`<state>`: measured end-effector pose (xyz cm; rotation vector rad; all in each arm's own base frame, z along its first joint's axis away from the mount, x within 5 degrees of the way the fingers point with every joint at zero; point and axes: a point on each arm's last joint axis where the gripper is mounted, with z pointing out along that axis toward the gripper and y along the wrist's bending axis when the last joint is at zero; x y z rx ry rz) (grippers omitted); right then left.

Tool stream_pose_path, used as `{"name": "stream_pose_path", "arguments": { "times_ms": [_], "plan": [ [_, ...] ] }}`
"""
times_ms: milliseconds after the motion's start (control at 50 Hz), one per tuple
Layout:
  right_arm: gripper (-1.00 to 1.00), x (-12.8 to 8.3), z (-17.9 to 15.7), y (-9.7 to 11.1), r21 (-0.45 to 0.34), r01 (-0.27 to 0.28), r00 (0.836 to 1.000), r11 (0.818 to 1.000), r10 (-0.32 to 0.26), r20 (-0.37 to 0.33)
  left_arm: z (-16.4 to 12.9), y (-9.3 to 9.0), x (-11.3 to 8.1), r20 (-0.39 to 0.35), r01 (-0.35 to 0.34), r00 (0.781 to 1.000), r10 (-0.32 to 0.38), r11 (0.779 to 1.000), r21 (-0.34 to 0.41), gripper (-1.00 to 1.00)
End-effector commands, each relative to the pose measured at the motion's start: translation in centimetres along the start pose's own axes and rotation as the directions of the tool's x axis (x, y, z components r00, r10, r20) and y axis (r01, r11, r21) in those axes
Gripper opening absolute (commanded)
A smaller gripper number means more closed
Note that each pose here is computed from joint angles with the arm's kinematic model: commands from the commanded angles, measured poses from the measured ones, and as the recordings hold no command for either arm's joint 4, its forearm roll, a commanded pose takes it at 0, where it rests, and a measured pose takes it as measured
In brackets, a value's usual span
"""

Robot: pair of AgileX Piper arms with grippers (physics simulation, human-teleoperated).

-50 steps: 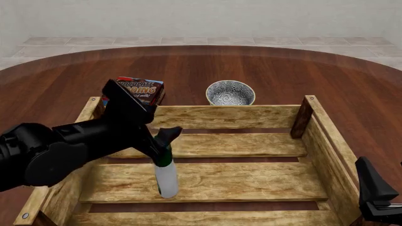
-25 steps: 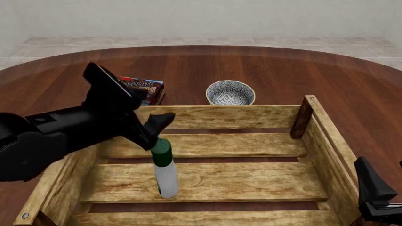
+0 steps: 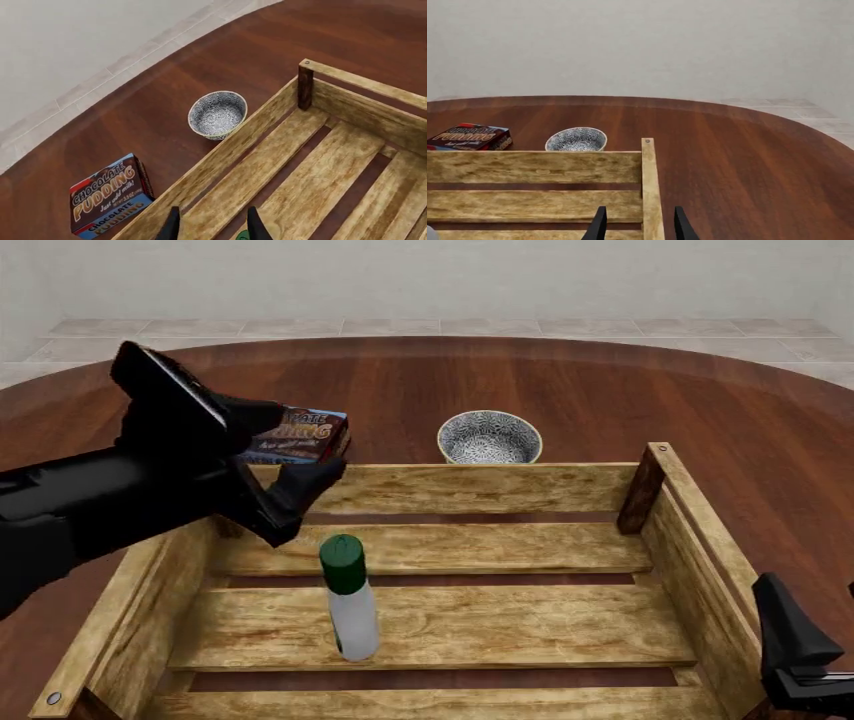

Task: Pick up the salad dressing and put it in the tray.

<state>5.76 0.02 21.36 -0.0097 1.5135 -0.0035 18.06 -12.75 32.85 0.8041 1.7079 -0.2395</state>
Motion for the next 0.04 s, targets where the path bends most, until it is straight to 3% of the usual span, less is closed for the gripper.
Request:
{"name": "stream_pose_path", "arguments": {
  "times_ms": [20,40],
  "plan": [
    [1.00,0.05,-0.03,0.00,0.000,0.000,1.000,1.000,0.000,0.001,-1.72,0.58,-0.72,0.036,-0.008,0.999,0.009,1.000,-0.028,1.00],
    [1.00,0.06,-0.03,0.00,0.000,0.000,1.000,1.000,0.000,0.001,-1.85,0.59,-0.84,0.040,-0.009,0.999,0.010,1.000,-0.028,1.00]
  ]
}}
